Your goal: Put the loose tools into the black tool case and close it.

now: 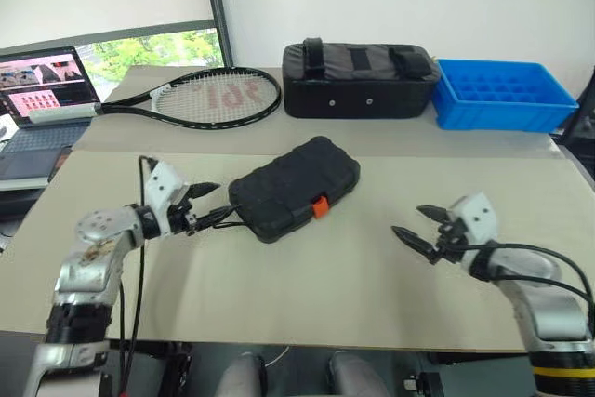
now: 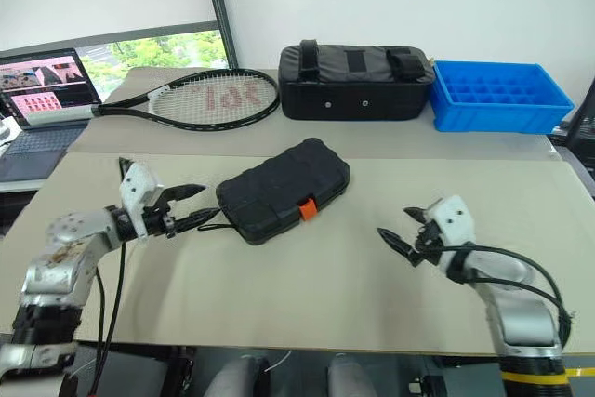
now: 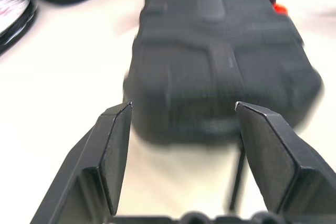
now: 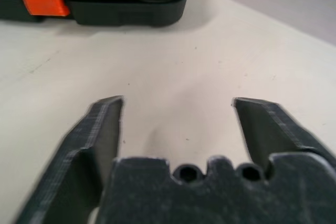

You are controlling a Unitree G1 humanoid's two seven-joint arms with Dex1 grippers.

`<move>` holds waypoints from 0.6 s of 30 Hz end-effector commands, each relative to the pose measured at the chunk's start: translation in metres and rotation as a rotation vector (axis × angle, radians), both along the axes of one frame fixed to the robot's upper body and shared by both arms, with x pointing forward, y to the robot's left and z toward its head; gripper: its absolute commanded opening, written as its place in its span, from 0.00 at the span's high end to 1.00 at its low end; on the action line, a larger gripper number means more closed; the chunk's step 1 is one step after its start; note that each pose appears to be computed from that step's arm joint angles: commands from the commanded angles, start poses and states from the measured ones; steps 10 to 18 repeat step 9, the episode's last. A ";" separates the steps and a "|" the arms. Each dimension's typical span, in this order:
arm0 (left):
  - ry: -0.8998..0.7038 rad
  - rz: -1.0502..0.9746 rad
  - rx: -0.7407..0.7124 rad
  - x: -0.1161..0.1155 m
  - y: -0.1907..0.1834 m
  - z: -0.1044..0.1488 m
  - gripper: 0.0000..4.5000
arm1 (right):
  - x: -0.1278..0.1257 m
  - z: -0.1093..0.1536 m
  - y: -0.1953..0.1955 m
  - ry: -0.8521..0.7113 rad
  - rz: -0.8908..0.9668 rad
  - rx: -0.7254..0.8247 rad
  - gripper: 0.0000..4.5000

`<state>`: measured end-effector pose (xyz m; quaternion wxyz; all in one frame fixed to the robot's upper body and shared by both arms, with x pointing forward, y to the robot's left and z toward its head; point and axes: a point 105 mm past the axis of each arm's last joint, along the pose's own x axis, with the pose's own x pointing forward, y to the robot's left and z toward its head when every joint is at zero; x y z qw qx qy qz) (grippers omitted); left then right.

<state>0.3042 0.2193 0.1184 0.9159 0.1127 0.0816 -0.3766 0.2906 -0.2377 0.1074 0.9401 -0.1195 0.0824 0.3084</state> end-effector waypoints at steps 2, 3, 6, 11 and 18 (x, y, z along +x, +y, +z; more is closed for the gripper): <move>0.005 0.122 -0.007 -0.016 0.019 -0.010 0.25 | -0.009 0.024 -0.025 -0.103 0.074 0.088 0.01; 0.017 0.140 -0.003 -0.018 0.022 -0.016 0.25 | -0.009 0.023 -0.029 -0.100 0.077 0.087 0.01; 0.036 0.176 0.028 -0.026 0.029 -0.030 0.25 | -0.012 0.019 -0.036 -0.047 0.111 0.104 0.01; 0.056 0.188 0.022 -0.028 0.032 -0.035 0.25 | -0.015 0.017 -0.037 -0.005 0.132 0.130 0.01; 0.056 0.188 0.022 -0.028 0.032 -0.035 0.25 | -0.015 0.017 -0.037 -0.005 0.132 0.130 0.01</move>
